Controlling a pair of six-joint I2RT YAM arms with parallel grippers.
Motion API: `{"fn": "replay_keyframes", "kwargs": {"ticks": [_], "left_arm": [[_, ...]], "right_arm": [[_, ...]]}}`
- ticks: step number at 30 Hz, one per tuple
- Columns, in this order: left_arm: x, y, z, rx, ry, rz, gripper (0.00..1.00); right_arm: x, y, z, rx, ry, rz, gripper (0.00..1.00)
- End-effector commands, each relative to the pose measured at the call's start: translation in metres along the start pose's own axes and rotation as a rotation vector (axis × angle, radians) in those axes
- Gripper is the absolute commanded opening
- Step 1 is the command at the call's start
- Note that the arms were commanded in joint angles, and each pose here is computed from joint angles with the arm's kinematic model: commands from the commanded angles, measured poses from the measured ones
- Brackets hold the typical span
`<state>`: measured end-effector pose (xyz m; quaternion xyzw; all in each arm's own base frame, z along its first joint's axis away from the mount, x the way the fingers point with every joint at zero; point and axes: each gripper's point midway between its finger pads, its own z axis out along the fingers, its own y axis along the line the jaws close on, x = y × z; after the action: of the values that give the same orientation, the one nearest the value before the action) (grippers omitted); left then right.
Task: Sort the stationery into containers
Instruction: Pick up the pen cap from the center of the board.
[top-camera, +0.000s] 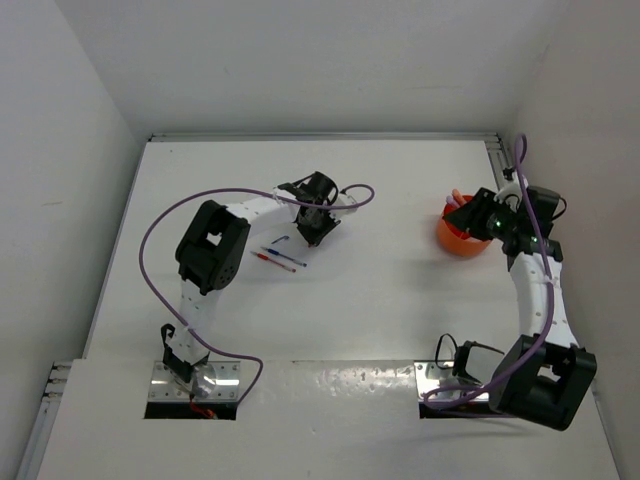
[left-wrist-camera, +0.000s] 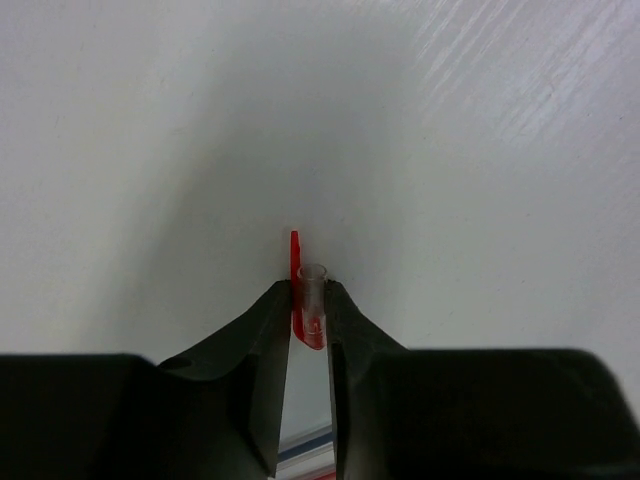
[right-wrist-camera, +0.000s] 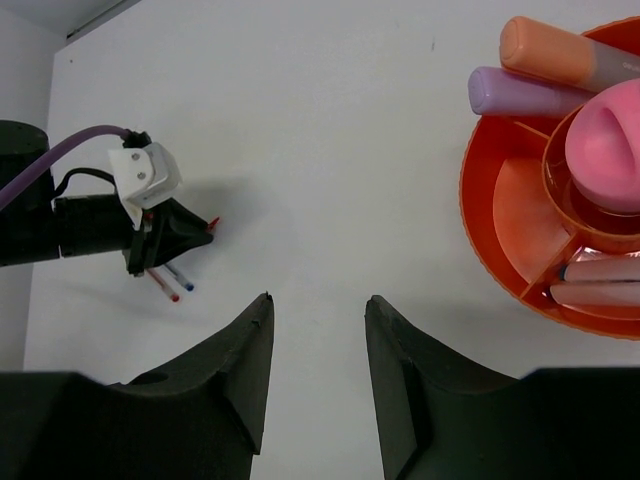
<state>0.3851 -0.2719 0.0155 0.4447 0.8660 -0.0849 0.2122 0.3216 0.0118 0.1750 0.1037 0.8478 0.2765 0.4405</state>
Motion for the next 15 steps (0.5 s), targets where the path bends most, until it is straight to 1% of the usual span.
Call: {"fn": "replay_keyframes", "kwargs": {"ticks": [1,3,6,7,8,9,11,12,14,15], "left_arm": [[0.022,-0.012,0.007,0.085,0.062,0.02,0.22],[0.02,-0.02,0.002,0.159,0.047,0.03,0.13],[0.008,-0.025,-0.016,0.241,-0.021,0.025,0.11],[-0.01,-0.04,-0.037,0.34,-0.114,0.036,0.11],[-0.016,-0.039,-0.05,0.375,-0.16,0.021,0.11],[-0.038,-0.053,-0.082,0.476,-0.281,0.04,0.1],[-0.053,-0.062,-0.116,0.572,-0.389,0.028,0.09],[-0.072,-0.071,-0.148,0.623,-0.497,0.058,0.07],[-0.087,-0.078,-0.176,0.667,-0.584,0.06,0.07],[-0.094,-0.086,-0.198,0.707,-0.633,0.076,0.06]], "right_arm": [[-0.019,0.015,-0.001,-0.039,-0.038,-0.069,0.41],[-0.018,0.021,-0.001,-0.061,-0.035,-0.086,0.41],[-0.017,0.033,-0.001,-0.093,-0.035,-0.113,0.4],[-0.014,0.04,0.0,-0.117,-0.03,-0.13,0.4],[-0.014,0.048,-0.001,-0.144,-0.032,-0.15,0.39],[-0.012,0.058,0.0,-0.172,-0.032,-0.173,0.38],[-0.011,0.072,-0.001,-0.215,-0.038,-0.178,0.36],[-0.013,0.086,0.0,-0.256,-0.044,-0.192,0.36],[-0.013,0.103,-0.002,-0.31,-0.037,-0.159,0.35],[-0.015,0.119,-0.001,-0.354,-0.041,-0.173,0.35]]}}
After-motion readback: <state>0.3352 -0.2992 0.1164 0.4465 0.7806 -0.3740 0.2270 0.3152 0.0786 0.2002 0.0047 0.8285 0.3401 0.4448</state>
